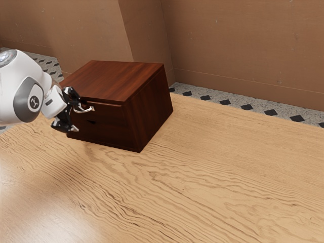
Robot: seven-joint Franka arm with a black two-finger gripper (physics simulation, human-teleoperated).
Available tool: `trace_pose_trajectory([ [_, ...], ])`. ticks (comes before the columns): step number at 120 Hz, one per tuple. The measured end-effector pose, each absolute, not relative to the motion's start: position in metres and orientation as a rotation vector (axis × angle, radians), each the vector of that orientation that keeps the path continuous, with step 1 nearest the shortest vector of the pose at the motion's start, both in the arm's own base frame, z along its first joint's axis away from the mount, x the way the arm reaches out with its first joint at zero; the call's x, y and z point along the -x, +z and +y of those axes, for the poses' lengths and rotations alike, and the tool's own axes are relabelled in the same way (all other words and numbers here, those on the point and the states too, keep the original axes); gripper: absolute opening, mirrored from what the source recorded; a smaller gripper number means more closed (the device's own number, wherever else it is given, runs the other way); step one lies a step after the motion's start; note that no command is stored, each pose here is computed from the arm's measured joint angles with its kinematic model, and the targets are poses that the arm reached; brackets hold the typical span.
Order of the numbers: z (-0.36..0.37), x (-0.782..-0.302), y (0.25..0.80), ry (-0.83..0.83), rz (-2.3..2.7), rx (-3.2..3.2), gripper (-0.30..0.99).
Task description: Pull the drawer handle with one arm to open the drawer
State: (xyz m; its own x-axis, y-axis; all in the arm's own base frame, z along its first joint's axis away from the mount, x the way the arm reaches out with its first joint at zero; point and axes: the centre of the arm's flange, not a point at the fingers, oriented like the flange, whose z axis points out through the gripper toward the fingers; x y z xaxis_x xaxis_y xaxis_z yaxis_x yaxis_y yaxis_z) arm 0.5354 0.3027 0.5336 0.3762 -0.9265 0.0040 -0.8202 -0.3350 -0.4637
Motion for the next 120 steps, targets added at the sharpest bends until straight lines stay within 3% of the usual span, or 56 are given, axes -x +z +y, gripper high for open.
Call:
trace_pose_trajectory([
  [19, 0.304, -0.535, 0.534, -0.381, 1.505, 2.263, 0.25],
  [70, 0.305, -0.533, 0.536, -0.380, 1.479, 2.274, 0.03],
  [120, 0.301, -0.523, 0.536, -0.341, 1.452, 2.296, -0.04],
])
